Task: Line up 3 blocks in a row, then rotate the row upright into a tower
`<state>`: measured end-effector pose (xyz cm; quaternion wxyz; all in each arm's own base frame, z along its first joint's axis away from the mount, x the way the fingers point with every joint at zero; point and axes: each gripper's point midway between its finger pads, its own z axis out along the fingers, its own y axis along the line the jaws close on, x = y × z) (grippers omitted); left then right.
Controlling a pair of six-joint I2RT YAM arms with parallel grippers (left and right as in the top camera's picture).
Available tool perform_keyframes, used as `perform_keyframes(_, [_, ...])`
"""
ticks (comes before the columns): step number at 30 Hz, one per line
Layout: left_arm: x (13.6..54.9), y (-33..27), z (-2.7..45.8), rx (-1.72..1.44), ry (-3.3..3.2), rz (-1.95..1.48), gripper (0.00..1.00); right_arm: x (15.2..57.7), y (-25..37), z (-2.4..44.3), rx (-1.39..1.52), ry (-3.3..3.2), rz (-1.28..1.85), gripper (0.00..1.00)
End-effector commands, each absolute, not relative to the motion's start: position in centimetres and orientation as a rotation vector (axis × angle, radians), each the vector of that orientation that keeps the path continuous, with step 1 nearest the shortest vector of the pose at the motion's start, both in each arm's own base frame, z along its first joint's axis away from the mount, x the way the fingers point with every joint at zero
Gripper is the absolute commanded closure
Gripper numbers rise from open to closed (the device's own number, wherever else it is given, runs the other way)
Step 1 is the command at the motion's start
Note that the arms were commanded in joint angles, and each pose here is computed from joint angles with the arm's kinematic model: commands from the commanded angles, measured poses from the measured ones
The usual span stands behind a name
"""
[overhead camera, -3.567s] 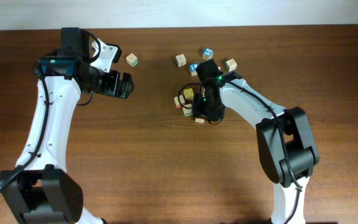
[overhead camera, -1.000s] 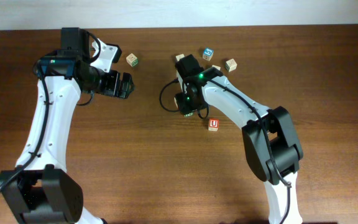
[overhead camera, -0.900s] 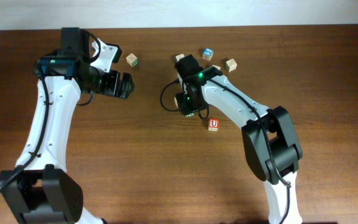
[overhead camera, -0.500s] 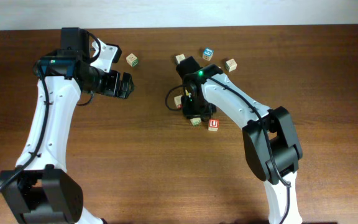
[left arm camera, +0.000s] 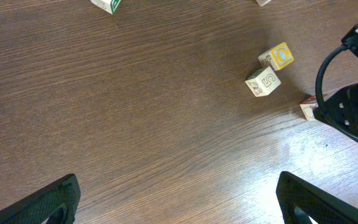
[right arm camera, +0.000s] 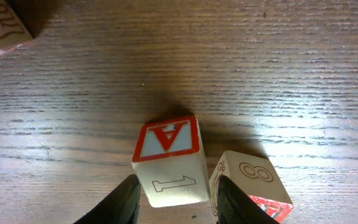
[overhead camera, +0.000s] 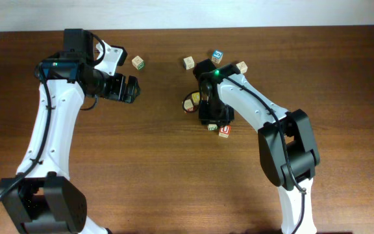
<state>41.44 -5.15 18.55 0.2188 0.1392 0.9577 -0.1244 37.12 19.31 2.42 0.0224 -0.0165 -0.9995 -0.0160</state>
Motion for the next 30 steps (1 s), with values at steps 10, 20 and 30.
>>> perform_keyframes(10, [41.8, -5.3, 19.4, 0.389, 2.626, -0.355, 0.01, 41.8, 20.3, 2.6, 0.344, -3.271, -0.067, 0.59])
perform_keyframes(20, [41.8, -5.3, 19.4, 0.389, 2.626, -0.356, 0.01, 41.1, 19.0, 2.5, 0.181, -3.256, 0.031, 0.82])
perform_keyframes(30, [41.8, -5.3, 19.4, 0.389, 2.626, -0.356, 0.01, 38.9, 18.0, 2.3, 0.157, -3.163, 0.085, 0.81])
